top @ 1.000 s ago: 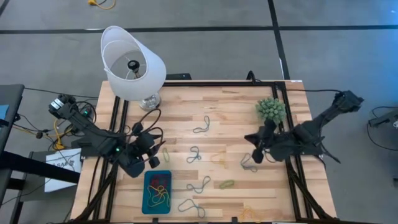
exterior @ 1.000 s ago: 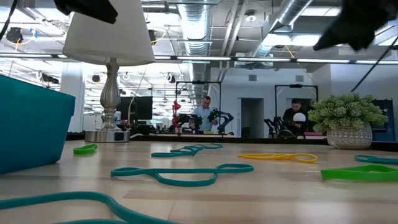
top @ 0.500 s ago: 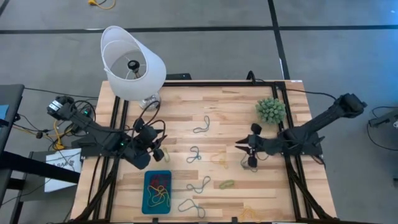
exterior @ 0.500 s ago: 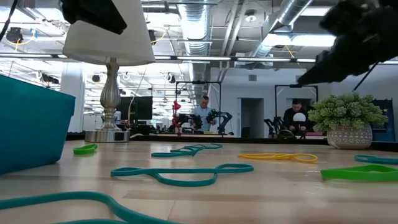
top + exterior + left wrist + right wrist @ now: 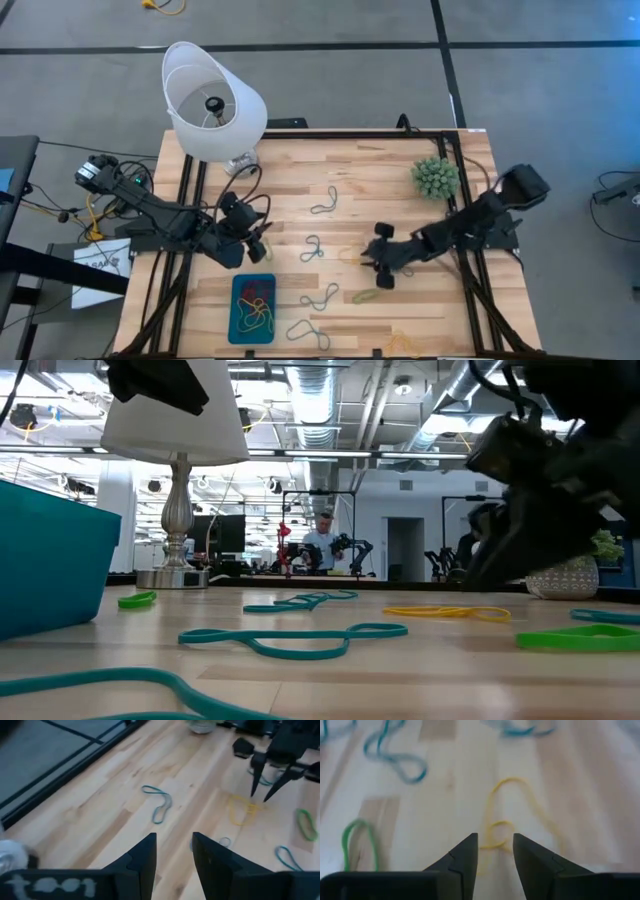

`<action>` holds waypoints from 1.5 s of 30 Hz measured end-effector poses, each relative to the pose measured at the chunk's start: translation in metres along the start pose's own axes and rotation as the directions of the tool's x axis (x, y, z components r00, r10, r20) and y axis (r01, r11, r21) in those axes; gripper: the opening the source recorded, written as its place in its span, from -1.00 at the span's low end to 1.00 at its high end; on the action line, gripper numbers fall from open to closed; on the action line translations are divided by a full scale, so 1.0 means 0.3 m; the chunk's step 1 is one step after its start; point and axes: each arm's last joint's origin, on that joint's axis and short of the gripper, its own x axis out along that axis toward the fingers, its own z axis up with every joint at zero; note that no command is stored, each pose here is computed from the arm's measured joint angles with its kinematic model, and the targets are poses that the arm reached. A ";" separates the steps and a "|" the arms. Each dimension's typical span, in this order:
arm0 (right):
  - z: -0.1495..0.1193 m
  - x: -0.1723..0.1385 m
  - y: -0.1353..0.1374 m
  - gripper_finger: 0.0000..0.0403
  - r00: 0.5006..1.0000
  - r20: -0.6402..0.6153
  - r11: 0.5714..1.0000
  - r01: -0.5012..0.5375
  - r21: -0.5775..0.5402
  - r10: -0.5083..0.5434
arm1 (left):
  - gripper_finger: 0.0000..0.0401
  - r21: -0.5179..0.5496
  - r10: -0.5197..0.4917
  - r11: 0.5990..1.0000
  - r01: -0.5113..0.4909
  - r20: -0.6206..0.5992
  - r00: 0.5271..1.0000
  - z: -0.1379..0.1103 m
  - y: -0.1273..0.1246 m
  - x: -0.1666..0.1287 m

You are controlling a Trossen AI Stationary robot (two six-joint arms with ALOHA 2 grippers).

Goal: Pick and place items into bin
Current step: Put the top yellow rubber band into the blue bin

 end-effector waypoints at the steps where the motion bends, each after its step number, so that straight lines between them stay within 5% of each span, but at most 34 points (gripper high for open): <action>1: 0.008 0.014 0.013 -0.41 1.000 -0.031 1.000 0.002 -0.024 -0.003 | -0.42 0.007 -0.010 1.000 0.010 -0.001 1.000 0.001 -0.002 0.000; 5: 0.040 0.054 0.041 -0.41 0.987 -0.154 0.997 0.041 -0.073 -0.051 | -0.42 0.032 -0.028 0.999 0.028 -0.001 1.000 0.004 -0.007 0.000; 15: 0.068 0.129 0.041 -0.47 0.952 -0.288 0.993 0.118 0.022 -0.107 | -0.42 0.038 -0.061 0.997 0.062 -0.035 0.998 0.000 -0.010 0.000; 21: 0.065 0.113 0.067 -0.89 0.957 -0.236 0.982 0.183 0.045 -0.168 | -0.42 0.077 -0.050 0.996 0.052 -0.025 0.998 0.001 -0.009 0.000; 25: 0.085 0.094 0.097 -0.97 0.972 -0.118 0.979 0.203 0.005 -0.201 | -0.42 0.094 -0.010 0.996 0.006 0.035 0.999 0.011 -0.009 0.000; 28: 0.164 0.088 0.121 -0.98 0.977 0.106 0.983 0.177 0.055 -0.182 | -0.42 0.075 0.015 0.997 -0.021 0.079 0.997 0.019 -0.010 0.000; 34: 0.346 0.045 0.129 -0.99 0.832 0.544 0.992 0.052 0.116 -0.107 | -0.42 0.052 0.066 0.996 -0.073 0.138 0.988 0.028 -0.008 -0.001; 39: 0.470 0.043 0.144 -0.99 0.790 0.612 0.998 -0.002 0.058 -0.034 | -0.42 0.037 0.120 0.991 -0.129 0.181 0.976 0.034 -0.001 0.000; 45: 0.573 0.177 0.243 -1.00 0.787 0.615 0.998 -0.036 -0.043 0.055 | -0.42 0.040 0.151 0.986 -0.161 0.187 0.971 0.041 0.010 0.010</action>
